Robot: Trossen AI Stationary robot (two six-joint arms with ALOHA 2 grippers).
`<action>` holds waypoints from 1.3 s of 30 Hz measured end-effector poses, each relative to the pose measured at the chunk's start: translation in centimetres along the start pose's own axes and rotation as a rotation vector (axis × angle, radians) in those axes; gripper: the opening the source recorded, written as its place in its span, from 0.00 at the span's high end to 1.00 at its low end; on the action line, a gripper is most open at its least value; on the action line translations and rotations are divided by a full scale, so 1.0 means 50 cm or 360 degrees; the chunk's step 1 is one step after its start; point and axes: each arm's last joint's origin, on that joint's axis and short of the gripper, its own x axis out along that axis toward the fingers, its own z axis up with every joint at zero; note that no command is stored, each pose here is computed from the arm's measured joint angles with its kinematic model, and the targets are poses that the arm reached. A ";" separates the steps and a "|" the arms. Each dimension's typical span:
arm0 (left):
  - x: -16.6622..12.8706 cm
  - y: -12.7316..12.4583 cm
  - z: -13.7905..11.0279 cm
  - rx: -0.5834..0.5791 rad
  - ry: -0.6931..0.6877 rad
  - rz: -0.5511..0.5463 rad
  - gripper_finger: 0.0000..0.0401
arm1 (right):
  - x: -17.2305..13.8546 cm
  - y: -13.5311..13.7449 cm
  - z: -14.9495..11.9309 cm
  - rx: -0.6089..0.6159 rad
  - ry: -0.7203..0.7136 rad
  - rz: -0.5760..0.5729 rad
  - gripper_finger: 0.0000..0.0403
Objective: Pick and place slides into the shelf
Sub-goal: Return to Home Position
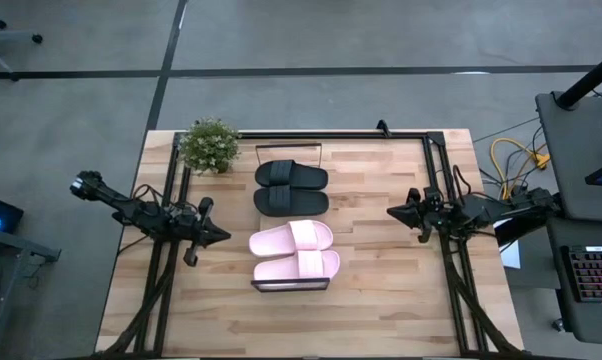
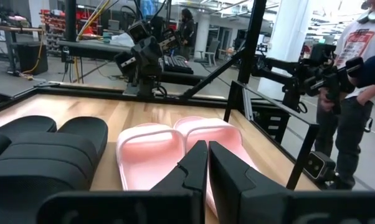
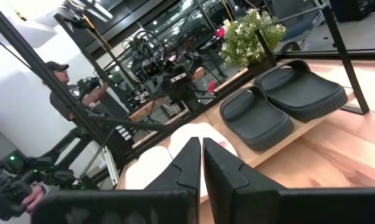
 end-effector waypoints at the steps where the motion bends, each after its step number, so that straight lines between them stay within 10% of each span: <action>1: 0.000 0.000 -0.001 0.0001 0.0004 0.0001 1.00 | 0.000 0.000 0.000 0.0000 0.0000 0.0000 0.98; 39: 0.004 0.000 -0.006 0.0004 0.0049 0.0007 1.00 | 0.000 0.000 0.000 0.0001 0.0000 0.0000 0.98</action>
